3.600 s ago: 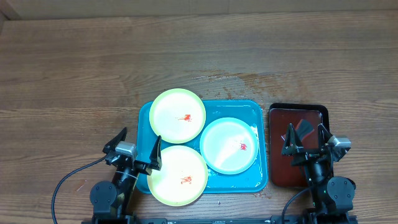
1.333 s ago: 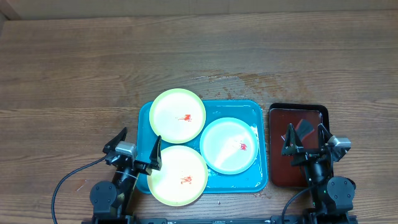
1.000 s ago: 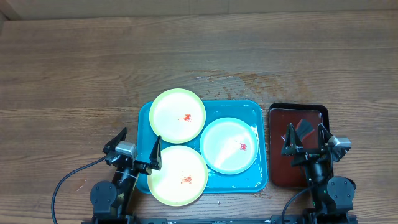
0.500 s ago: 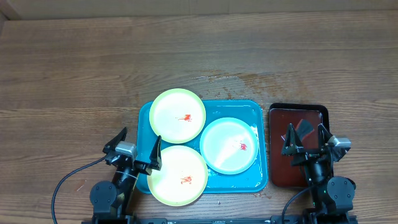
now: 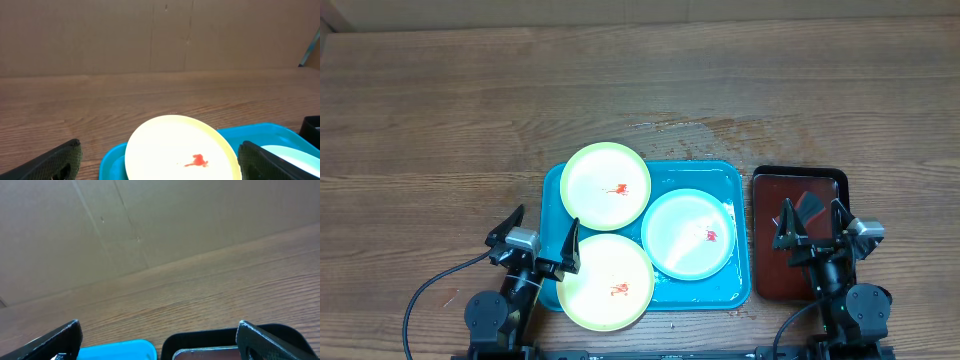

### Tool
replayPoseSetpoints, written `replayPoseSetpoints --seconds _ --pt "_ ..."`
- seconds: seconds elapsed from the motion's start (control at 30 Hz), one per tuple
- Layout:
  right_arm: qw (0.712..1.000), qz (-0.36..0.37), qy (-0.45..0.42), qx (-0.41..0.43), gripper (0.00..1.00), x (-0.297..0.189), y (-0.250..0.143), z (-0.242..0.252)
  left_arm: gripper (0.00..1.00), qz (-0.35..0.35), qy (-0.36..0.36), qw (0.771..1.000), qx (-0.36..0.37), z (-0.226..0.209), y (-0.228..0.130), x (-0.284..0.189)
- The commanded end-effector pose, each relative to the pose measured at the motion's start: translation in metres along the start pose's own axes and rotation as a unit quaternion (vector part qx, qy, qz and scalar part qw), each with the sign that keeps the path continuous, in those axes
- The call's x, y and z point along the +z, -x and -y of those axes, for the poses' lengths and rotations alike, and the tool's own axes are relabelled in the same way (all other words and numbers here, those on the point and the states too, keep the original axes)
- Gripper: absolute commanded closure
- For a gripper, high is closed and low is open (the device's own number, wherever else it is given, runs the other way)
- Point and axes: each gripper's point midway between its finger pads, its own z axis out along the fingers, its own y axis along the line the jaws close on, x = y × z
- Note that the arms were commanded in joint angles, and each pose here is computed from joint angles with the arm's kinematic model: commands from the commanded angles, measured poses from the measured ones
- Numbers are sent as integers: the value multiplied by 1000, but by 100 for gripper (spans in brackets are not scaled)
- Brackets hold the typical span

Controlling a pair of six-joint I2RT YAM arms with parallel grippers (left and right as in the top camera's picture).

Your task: Clean dirty plates on tray and stack at the side

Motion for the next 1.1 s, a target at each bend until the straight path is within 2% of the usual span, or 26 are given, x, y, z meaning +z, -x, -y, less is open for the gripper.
replayPoseSetpoints --seconds 0.0,1.07 --pt "1000 3 -6 -1 0 0 -1 3 0 2 0 1000 -1 1 0 0" --pt "1000 13 -13 -2 0 0 3 5 0 2 0 1000 -1 1 0 0"
